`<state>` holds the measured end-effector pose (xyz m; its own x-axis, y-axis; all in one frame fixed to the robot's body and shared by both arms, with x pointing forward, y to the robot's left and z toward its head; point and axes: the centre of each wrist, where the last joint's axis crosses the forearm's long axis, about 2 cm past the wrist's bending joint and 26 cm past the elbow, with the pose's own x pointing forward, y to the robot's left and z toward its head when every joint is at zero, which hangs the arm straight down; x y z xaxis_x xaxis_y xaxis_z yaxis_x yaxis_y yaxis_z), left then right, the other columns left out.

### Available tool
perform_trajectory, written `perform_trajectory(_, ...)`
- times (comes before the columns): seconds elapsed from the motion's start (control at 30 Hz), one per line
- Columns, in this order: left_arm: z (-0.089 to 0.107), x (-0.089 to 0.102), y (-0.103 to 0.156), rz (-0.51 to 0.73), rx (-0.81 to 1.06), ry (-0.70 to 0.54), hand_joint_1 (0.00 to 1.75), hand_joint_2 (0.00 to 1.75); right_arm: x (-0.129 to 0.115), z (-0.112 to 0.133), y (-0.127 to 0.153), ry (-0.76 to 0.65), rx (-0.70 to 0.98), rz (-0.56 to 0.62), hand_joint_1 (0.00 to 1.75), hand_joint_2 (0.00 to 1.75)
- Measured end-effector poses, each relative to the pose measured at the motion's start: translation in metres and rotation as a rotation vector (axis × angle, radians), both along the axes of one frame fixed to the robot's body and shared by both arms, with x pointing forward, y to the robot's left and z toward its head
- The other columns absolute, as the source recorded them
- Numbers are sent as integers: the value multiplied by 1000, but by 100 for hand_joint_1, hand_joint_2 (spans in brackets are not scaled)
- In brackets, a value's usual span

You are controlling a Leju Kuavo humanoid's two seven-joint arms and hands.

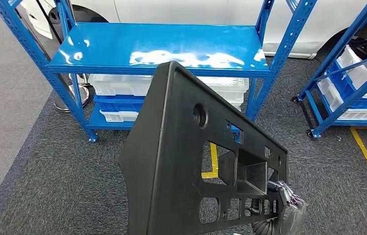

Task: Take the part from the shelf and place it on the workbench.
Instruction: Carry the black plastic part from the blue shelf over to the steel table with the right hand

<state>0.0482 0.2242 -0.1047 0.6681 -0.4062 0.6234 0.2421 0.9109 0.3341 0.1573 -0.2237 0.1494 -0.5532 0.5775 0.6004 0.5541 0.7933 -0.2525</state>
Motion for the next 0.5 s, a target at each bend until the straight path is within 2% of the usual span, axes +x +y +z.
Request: perform_trajectory(0.5, 0, -1, -1, 23, -2, 8, 0, 175, -4, -1, -5, 6, 26, -47, 175, 175)
